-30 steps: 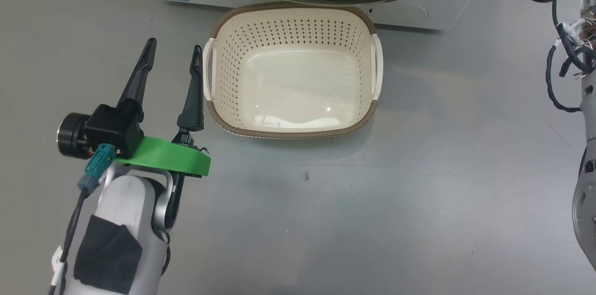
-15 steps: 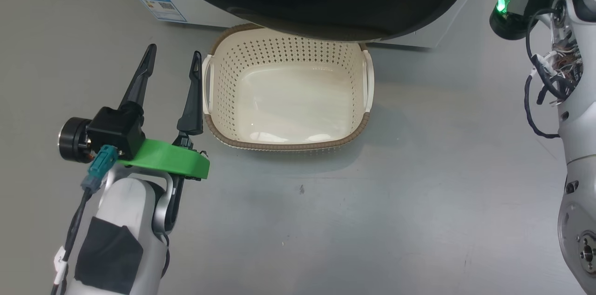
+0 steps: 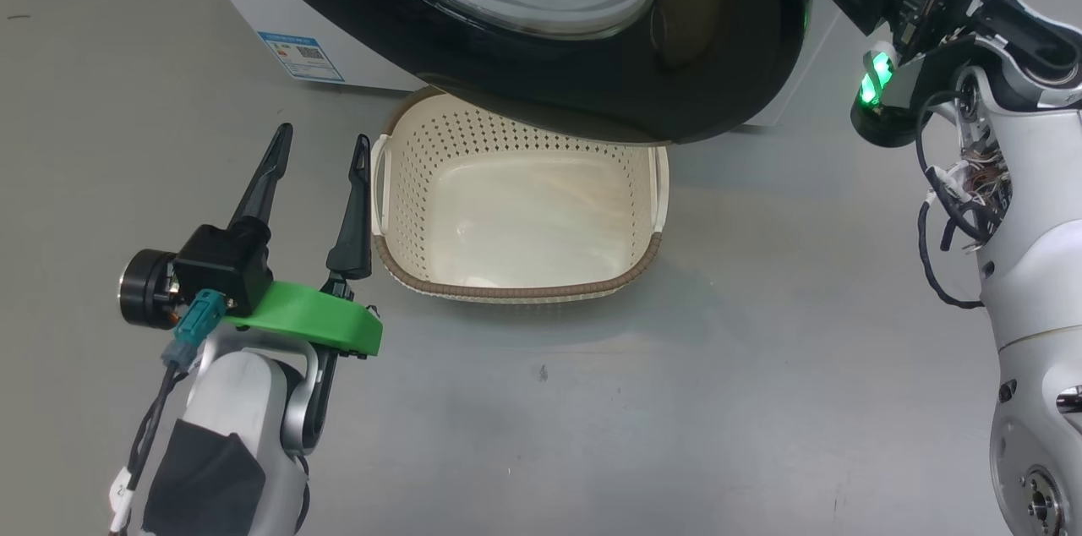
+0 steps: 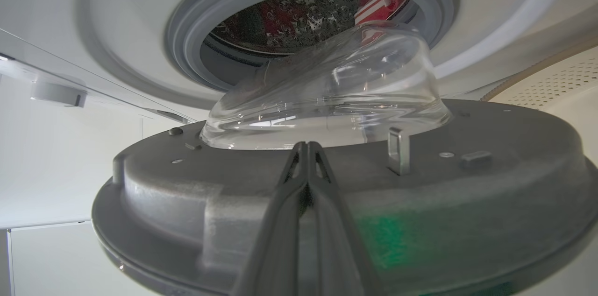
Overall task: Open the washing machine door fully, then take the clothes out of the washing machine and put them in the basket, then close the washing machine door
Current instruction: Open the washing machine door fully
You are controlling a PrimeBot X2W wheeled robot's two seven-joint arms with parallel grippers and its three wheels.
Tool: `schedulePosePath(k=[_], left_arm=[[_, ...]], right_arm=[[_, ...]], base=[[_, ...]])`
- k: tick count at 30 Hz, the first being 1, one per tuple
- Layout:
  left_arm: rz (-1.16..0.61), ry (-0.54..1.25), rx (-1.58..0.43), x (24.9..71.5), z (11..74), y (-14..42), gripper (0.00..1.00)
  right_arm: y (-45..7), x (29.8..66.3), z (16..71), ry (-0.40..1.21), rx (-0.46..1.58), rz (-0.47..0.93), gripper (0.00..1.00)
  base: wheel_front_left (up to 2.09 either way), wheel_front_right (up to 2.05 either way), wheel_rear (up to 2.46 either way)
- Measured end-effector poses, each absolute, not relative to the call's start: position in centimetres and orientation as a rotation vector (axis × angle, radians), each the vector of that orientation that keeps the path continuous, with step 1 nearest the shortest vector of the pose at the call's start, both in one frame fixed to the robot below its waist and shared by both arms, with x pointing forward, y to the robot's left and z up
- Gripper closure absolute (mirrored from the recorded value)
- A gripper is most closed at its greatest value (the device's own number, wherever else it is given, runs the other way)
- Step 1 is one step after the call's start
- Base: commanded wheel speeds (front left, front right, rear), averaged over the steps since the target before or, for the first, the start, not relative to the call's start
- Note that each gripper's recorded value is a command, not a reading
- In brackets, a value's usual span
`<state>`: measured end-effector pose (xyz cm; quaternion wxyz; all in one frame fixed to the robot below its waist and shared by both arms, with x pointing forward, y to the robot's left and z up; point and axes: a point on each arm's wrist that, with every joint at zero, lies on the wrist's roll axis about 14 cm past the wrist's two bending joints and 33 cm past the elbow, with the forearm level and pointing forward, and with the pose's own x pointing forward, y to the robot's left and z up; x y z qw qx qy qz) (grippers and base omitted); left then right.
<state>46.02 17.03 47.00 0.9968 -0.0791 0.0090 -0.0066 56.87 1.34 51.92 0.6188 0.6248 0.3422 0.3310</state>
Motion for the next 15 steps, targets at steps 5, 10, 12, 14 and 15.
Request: schedulePosePath(k=[5,10,12,14,15], left_arm=[[-0.009,0.014,-0.160,45.4,47.3,17.1,0.00],[-0.007,0.012,-0.162,44.8,47.6,17.1,0.00],[-0.005,0.014,-0.162,44.6,47.6,17.2,0.00],[-0.003,0.013,-0.163,44.3,47.7,17.2,0.00],[-0.003,0.013,-0.163,44.2,47.8,17.3,0.00]], right_arm=[[2.2,55.3,52.3,0.815,1.418,0.803,1.00],[3.1,53.7,53.4,0.821,1.402,0.868,1.00],[3.4,53.0,53.6,0.830,1.391,0.888,1.00],[3.6,52.3,53.7,0.839,1.387,0.905,1.00],[3.7,51.9,53.8,0.846,1.383,0.914,1.00]], base=[[0.00,0.00,0.00],[0.00,0.00,0.00],[0.00,0.00,0.00],[0.00,0.00,0.00],[0.00,0.00,0.00]])
